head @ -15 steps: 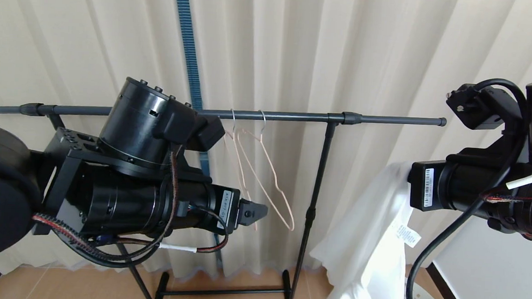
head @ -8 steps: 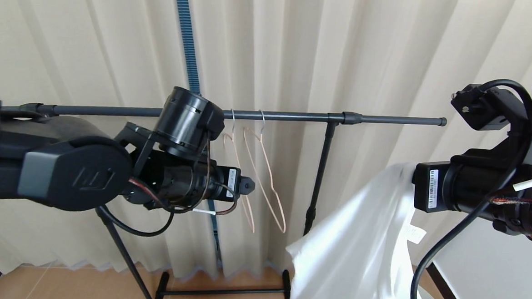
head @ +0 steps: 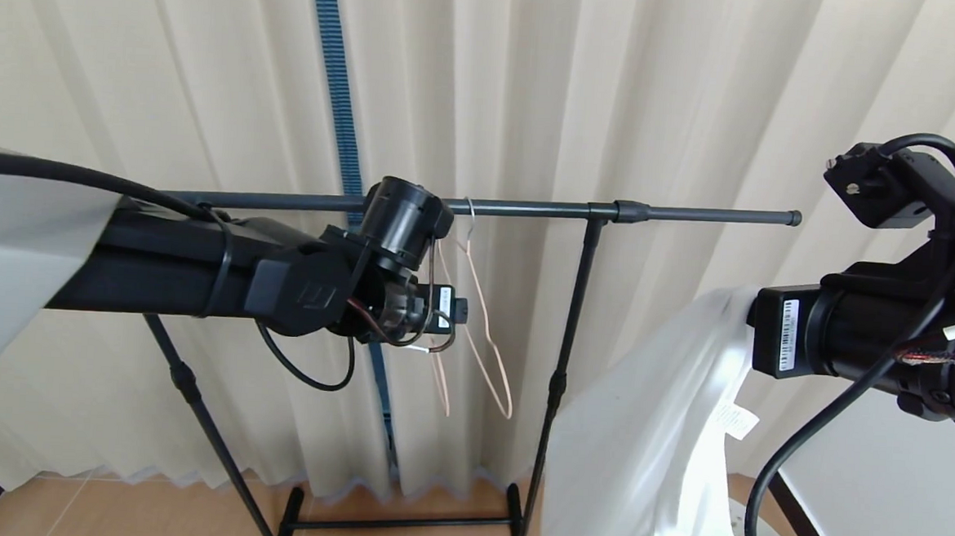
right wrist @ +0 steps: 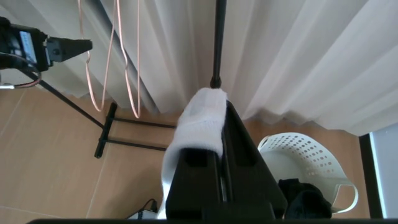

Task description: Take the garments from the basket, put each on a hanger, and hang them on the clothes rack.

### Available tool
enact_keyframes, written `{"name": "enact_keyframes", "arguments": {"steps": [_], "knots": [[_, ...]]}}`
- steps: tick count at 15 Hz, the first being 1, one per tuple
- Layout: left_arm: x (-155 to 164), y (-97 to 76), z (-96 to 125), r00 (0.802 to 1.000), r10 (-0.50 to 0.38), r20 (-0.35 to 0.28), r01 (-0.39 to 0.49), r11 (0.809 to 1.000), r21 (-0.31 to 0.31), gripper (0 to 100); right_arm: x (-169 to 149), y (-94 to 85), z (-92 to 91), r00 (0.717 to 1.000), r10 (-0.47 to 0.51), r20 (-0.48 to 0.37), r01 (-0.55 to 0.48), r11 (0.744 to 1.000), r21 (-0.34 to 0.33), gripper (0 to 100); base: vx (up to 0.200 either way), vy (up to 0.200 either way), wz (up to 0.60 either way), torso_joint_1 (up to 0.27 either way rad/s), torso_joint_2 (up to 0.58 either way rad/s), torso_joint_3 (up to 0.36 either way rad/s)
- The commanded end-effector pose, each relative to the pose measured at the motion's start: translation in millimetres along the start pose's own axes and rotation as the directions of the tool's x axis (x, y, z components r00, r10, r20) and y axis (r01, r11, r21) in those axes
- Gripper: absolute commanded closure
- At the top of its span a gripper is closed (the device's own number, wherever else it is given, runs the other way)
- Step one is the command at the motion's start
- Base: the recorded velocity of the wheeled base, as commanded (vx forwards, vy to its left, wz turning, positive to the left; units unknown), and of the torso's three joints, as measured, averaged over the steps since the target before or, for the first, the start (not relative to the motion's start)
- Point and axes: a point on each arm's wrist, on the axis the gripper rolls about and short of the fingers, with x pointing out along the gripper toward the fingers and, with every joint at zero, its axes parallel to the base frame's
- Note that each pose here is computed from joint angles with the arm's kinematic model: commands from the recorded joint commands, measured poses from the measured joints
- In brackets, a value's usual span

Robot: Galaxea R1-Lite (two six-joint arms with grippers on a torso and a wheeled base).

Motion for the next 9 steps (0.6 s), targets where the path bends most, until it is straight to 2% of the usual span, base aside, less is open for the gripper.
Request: {"name": "enact_keyframes", "arguments": {"steps": [1,9], "knots": [[26.6,-5.4,-6.3,0.999,0.029,-0.024,-0.029,1.000,0.007,0,-0.5,-0.1,0.2,1.000,0.001,0.001,-0.001,1.000,0.001,100,0.000,0.000,0.00,0.000,0.00,0.000],[62.6,-9.1,-12.5,0.995,0.093,-0.032,-0.093,0.996,-0.008,0,-2.4,-0.7,0.9,1.000,0.002,0.007,-0.002,1.000,0.002,100,0.000,0.000,0.00,0.000,0.00,0.000]]}}
